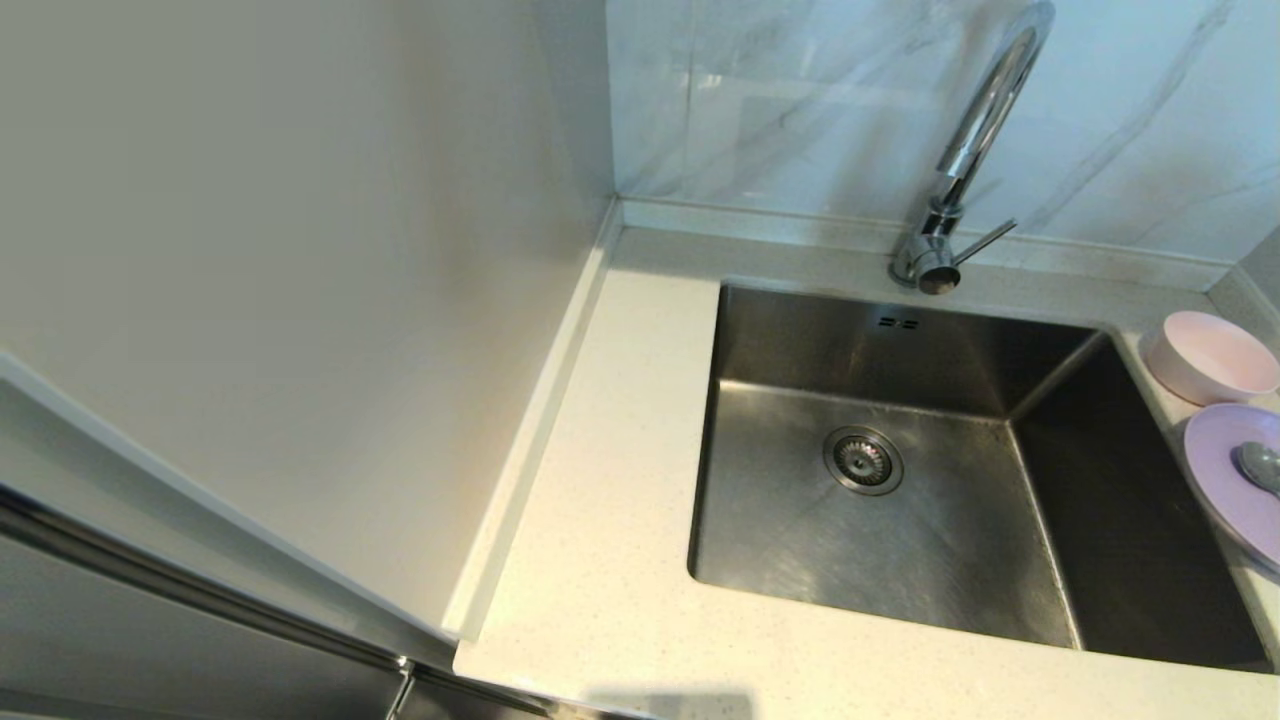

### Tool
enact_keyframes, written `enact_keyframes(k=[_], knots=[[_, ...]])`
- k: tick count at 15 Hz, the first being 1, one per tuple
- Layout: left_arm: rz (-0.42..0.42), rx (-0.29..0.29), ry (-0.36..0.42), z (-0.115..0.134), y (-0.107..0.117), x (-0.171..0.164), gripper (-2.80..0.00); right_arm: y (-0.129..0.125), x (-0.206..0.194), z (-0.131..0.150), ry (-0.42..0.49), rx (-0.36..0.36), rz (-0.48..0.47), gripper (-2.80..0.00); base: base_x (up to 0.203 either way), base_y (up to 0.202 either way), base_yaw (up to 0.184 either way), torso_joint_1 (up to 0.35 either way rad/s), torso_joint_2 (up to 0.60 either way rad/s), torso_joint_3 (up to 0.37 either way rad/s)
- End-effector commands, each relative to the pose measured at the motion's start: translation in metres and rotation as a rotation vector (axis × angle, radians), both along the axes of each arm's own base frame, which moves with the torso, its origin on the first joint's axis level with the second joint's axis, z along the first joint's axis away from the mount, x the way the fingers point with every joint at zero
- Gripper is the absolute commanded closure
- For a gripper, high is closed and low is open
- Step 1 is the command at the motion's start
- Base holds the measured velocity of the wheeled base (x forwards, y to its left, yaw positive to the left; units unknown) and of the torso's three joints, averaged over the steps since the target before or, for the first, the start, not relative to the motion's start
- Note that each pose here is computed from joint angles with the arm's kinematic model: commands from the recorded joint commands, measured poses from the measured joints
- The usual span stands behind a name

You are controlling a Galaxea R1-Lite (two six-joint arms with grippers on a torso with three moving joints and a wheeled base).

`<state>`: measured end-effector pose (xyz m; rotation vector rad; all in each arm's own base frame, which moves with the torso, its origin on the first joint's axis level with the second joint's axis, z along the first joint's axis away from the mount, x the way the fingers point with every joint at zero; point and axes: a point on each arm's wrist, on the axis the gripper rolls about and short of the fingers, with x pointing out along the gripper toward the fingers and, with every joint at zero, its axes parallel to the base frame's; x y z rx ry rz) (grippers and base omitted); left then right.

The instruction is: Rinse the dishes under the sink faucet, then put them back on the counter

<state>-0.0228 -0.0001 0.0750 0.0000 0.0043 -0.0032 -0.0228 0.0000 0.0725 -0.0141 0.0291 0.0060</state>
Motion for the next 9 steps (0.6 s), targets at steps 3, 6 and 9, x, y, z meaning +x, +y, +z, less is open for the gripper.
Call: enact_keyframes(k=[3, 6, 9], knots=[[0.000, 0.000, 0.000, 0.0000, 0.0000, 0.0000, 0.00, 0.0000, 0.0008, -0.0025, 0.011, 0.003, 0.001, 0.00, 0.000, 0.000, 0.000, 0.000, 0.00, 0.000], [0.000, 0.000, 0.000, 0.0000, 0.0000, 0.0000, 0.00, 0.0000, 0.0008, -0.0025, 0.011, 0.003, 0.001, 0.00, 0.000, 0.000, 0.000, 0.000, 0.00, 0.000], [0.000, 0.000, 0.000, 0.0000, 0.0000, 0.0000, 0.00, 0.0000, 0.0008, -0.0025, 0.011, 0.004, -0.003, 0.00, 0.000, 0.000, 0.000, 0.000, 0.00, 0.000]])
